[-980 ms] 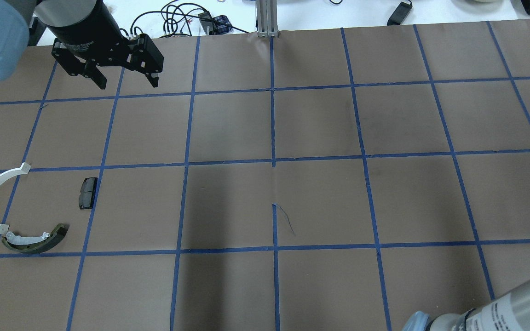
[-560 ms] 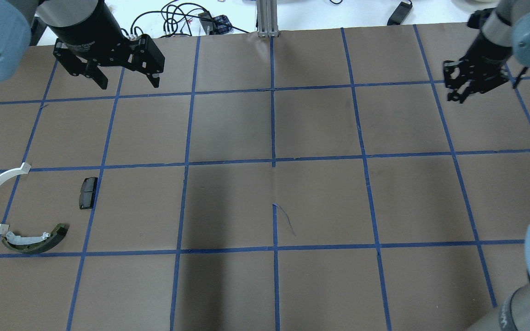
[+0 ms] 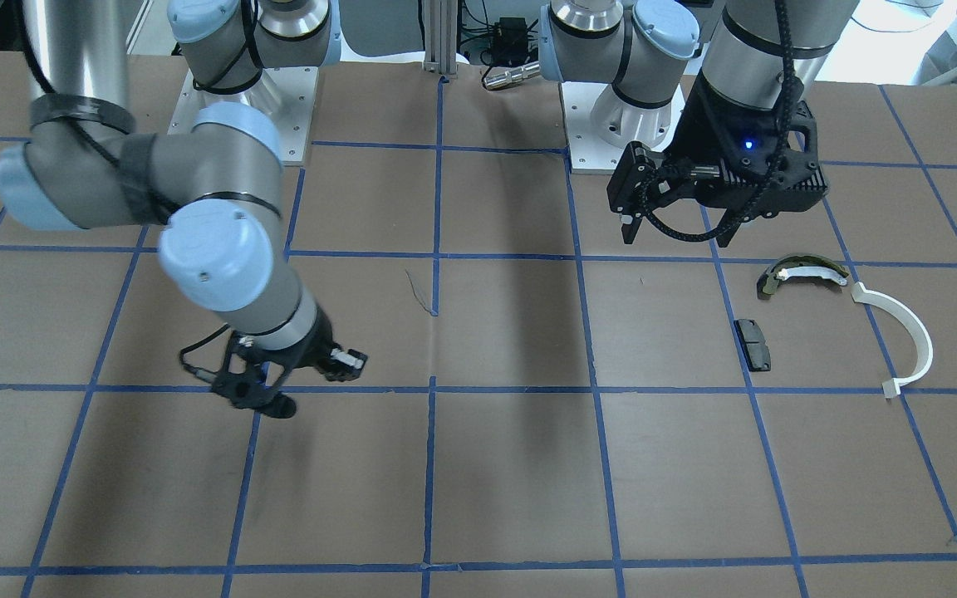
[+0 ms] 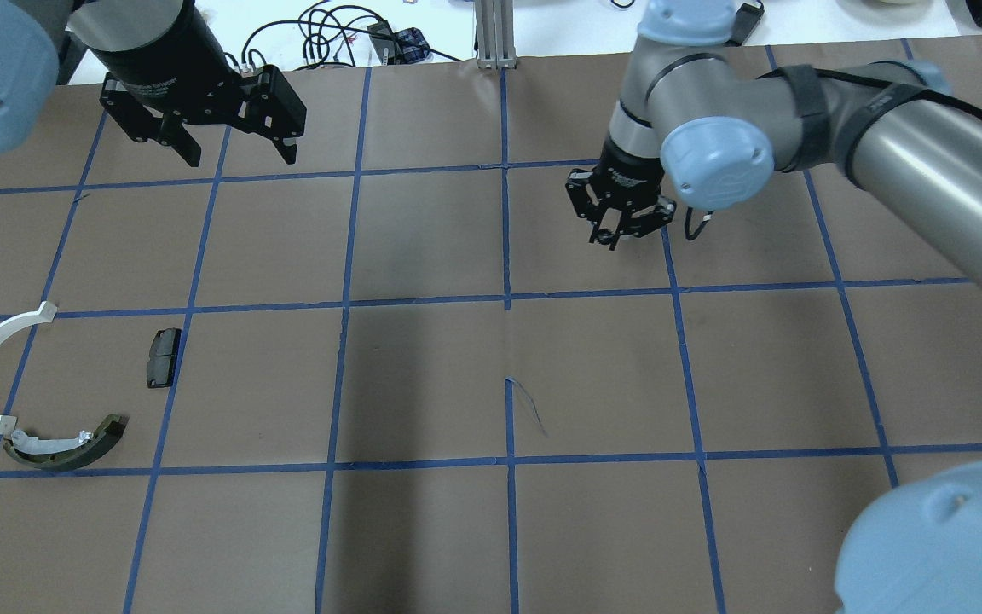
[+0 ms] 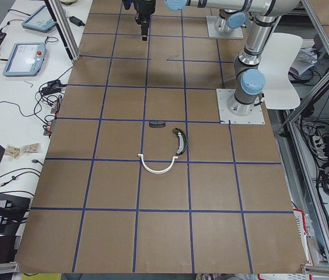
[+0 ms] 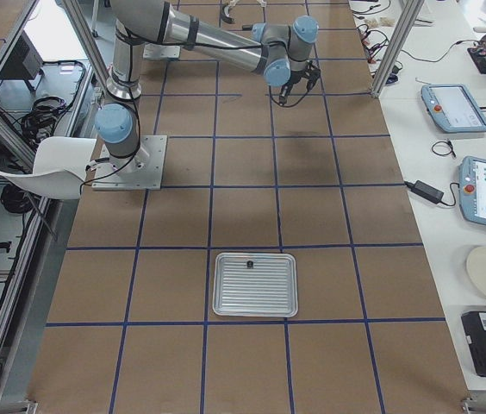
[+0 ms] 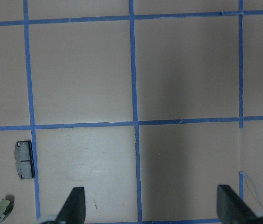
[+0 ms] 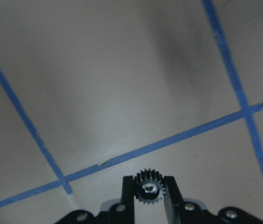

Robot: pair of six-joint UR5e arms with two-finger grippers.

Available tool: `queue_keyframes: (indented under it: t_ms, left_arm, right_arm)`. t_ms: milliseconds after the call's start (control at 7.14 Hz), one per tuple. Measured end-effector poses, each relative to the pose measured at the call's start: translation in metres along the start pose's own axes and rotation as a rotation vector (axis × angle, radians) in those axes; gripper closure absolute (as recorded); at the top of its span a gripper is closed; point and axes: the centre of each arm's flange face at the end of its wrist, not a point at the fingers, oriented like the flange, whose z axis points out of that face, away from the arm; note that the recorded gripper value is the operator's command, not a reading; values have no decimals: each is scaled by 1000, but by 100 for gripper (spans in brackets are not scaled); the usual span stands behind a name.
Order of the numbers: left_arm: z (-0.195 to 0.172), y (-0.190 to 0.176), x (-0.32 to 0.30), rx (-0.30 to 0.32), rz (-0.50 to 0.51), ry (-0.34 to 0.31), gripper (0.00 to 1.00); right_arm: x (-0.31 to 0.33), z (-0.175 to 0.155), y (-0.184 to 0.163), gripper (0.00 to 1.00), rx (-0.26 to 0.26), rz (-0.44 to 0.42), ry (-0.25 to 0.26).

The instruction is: Place bearing gear from tray to pile

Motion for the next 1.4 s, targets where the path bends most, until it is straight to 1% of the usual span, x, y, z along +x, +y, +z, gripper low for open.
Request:
queue_keyframes:
  t_ms: [140, 280, 420, 560, 700, 840, 980, 1120, 1260, 1400]
  left_arm:
    - [0, 0, 0, 0, 0, -2, 0]
    - [1, 0, 0, -2, 0, -4, 0]
    - [2, 0, 0, -3, 0, -5, 0]
    - [2, 0, 0, -4, 1, -4, 0]
    - [4, 0, 0, -8, 1, -3, 0]
    - [9, 1, 1, -17, 1, -3, 0]
    - [16, 3, 1, -32, 2, -4, 0]
    - [22, 5, 1, -42, 3, -4, 0]
    - [24, 6, 1, -46, 3, -4, 0]
    - [26, 6, 3, -51, 2, -2, 0]
  right_arm:
    - [-29, 20, 34, 100, -25, -6, -7]
    - [-46, 44, 59, 100, -43, -15, -11]
    - [-59, 68, 80, 100, -59, -19, -25]
    - [-72, 91, 98, 85, -69, -16, -47]
    - [-83, 109, 114, 15, -76, -6, -57]
    - [-89, 121, 126, 0, -81, -2, -52]
    - [-90, 125, 132, 0, -79, -5, -47]
    - [-88, 120, 128, 0, -64, -8, -51]
    - [-77, 103, 114, 0, -28, -11, -52]
    - [-54, 76, 90, 0, 7, -14, -39]
